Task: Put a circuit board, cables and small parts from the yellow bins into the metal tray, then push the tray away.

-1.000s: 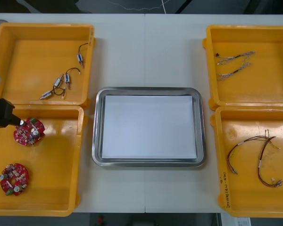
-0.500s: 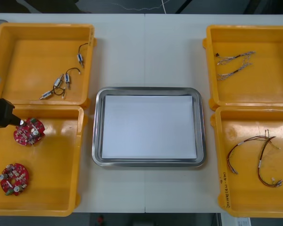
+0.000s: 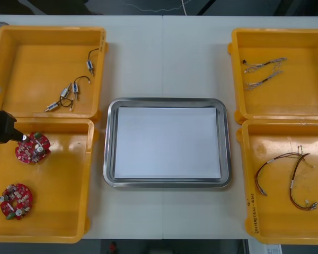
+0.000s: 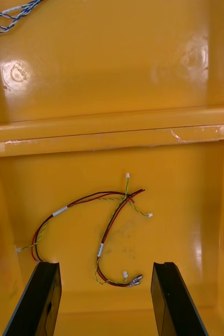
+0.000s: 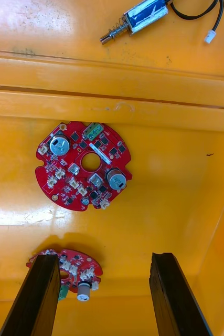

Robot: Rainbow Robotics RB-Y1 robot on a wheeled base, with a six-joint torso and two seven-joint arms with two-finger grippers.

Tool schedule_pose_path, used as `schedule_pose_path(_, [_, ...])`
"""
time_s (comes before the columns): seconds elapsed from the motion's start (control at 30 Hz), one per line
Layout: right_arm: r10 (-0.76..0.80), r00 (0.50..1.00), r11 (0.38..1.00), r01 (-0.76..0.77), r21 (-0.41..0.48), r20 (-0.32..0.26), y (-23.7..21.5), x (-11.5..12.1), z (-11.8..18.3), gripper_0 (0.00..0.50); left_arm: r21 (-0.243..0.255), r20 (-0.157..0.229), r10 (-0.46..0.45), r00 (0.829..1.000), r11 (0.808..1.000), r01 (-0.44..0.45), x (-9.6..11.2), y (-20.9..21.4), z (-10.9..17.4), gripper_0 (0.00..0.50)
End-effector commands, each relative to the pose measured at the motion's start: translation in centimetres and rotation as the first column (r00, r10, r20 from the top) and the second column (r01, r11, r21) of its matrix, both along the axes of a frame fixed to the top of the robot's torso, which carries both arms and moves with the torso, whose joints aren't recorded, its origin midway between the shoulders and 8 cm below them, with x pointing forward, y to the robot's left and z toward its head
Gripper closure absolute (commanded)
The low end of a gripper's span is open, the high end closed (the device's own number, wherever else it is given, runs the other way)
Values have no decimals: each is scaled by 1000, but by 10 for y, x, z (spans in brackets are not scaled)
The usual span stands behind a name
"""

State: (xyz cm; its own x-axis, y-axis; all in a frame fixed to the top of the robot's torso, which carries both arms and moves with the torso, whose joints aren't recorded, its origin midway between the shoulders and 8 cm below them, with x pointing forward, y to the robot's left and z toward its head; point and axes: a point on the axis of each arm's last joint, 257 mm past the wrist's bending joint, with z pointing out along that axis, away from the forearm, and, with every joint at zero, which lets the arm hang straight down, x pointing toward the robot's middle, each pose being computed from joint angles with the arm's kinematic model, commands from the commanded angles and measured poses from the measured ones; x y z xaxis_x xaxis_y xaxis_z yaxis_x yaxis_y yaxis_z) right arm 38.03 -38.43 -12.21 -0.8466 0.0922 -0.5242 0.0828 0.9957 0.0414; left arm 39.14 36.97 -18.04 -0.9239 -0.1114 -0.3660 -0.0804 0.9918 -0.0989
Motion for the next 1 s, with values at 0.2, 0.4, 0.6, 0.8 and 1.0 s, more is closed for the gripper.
schedule_pose_path(0.2, [-25, 999, 999, 26, -18, 44, -10, 4, 21, 0, 79, 14, -89, 996, 993, 87, -3, 9, 8, 0])
schedule_pose_path(0.4, [-25, 999, 999, 26, -18, 44, -10, 4, 21, 0, 79, 14, -89, 996, 993, 87, -3, 9, 8, 0])
schedule_pose_path(0.6, [-25, 999, 999, 26, -18, 44, -10, 4, 21, 0, 79, 14, -89, 996, 993, 87, -3, 9, 8, 0])
schedule_pose_path(0.8, [-25, 999, 999, 26, -18, 44, -10, 4, 21, 0, 79, 14, -89, 996, 993, 87, -3, 9, 8, 0])
schedule_pose_path(1.0, [-25, 999, 999, 26, -18, 44, -10, 4, 21, 0, 47, -58, -74, 996, 996, 77, -18, 8, -18, 0])
